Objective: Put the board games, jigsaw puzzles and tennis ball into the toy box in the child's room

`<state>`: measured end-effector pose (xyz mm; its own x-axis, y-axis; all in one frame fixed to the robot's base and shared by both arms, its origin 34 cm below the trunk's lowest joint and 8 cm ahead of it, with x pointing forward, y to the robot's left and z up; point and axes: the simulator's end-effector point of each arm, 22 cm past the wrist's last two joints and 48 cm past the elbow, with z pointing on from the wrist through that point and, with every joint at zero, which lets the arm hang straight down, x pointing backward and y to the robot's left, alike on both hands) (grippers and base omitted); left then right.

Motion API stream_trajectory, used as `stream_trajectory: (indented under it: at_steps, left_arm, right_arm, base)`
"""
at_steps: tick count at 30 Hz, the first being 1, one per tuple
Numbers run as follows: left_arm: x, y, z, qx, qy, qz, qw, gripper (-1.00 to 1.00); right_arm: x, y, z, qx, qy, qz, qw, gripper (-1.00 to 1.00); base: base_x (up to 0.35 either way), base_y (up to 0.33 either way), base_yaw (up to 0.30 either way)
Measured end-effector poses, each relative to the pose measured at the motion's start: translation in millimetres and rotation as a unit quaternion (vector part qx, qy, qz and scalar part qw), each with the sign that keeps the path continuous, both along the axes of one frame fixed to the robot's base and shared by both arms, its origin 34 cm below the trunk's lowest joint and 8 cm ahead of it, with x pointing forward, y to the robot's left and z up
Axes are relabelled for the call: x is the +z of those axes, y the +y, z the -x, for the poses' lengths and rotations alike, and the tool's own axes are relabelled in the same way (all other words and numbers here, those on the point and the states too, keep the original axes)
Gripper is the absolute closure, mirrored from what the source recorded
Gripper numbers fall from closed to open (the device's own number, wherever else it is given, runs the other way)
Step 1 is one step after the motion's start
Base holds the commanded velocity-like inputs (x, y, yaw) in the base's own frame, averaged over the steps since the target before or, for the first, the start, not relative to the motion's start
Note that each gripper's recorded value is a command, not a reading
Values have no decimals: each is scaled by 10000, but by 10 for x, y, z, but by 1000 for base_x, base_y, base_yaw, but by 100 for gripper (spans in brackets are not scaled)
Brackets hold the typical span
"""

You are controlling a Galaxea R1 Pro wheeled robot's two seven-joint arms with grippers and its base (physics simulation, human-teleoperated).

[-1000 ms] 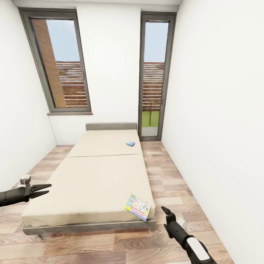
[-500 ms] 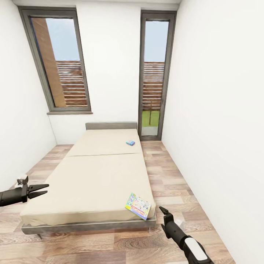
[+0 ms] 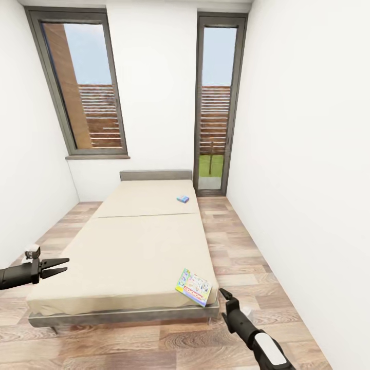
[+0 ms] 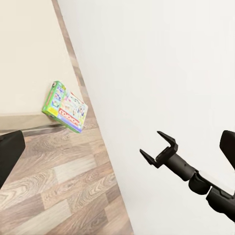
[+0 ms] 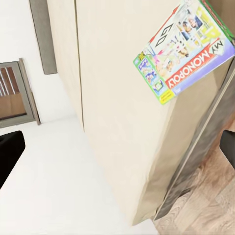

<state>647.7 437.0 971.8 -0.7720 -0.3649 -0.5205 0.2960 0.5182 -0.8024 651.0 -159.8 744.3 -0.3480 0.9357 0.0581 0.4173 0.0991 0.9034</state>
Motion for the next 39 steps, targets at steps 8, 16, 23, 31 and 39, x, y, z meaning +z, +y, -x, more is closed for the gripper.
stream_trajectory:
  at_steps: [8,16,23,31,39]
  left_arm:
    - [-116,-19,-12,-9,-3,17,10000,-100]
    - [-238,-30,-18,-18,0,21,10000,-100]
    - [-349,-46,-22,-27,3,33,10000,-100]
    - [-478,-58,-25,-34,4,40,10000,-100]
    - [-609,-67,-24,-39,4,47,10000,-100]
  right_arm:
    - [-95,51,-10,13,-16,-54,10000,-100]
    - [-223,38,-9,-1,3,-76,10000,-100]
    - [-299,-47,-19,-156,22,-413,9990,-100]
    - [-161,-147,-72,-475,-122,-1781,9828,-100]
    - [-270,-244,-91,-591,-167,-1842,9810,-100]
  base:
    - [0,0,0]
    - [0,0,0]
    - [0,0,0]
    - [0,0,0]
    - [0,0,0]
